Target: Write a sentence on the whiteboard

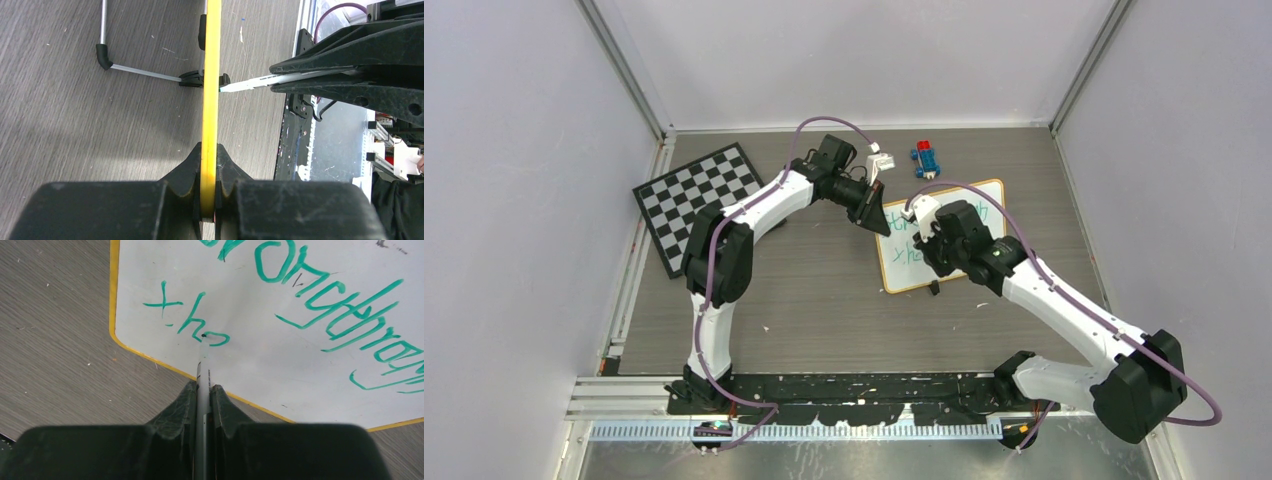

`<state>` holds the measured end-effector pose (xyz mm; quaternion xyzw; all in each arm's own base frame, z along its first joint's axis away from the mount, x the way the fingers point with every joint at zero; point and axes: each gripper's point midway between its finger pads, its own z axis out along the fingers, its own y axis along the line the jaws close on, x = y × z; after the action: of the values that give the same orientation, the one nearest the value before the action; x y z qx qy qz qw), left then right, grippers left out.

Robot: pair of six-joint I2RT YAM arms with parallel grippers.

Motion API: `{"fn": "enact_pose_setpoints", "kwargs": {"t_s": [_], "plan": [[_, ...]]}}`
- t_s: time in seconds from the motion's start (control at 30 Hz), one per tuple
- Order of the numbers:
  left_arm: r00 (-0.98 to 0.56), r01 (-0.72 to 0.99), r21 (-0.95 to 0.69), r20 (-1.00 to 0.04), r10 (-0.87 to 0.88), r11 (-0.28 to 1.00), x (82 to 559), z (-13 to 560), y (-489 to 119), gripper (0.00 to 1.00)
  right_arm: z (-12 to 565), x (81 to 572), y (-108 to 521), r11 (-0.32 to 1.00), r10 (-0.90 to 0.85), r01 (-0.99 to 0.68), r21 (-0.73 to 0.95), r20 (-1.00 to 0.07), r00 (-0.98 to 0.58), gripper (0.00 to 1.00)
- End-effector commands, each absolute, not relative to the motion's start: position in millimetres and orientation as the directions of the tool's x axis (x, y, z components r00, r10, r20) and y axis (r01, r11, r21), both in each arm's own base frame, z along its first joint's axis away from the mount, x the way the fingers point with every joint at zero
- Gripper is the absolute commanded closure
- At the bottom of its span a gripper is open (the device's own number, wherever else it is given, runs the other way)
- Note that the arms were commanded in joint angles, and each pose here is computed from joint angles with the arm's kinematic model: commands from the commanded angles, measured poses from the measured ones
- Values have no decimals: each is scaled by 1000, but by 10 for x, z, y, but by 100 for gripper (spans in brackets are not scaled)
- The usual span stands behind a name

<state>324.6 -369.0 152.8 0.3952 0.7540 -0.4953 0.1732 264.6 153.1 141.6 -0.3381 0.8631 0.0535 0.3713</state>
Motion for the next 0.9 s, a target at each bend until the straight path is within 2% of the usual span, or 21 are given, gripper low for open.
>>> {"fn": "enact_pose_setpoints", "kwargs": {"t_s": [0.0, 0.2, 0.47, 0.7, 0.87], "plan": [[-592, 800, -565, -692, 412, 200, 3325, 1680, -3689, 100, 1391, 2665, 1520, 764, -545, -622, -171, -686, -482, 100], [-594, 799, -568, -688, 417, 200, 3313, 1668, -3683, 100, 1346, 2607, 1407, 762, -572, -616, -202, -655, -493, 100], [-593, 799, -567, -684, 426, 202, 3304, 1677, -3668, 100, 1619, 2688, 1318, 785, -560, -566, -252, -682, -471, 100], [-574, 810, -555, -684, 450, 191, 3255, 1687, -3625, 100, 1862, 2516, 1395, 769, -529, -615, -174, -713, -459, 100], [-568, 812, -555, -678, 466, 181, 3217, 1671, -3600, 100, 1881, 2536, 1279, 808, -425, -586, -62, -749, -508, 100]]}}
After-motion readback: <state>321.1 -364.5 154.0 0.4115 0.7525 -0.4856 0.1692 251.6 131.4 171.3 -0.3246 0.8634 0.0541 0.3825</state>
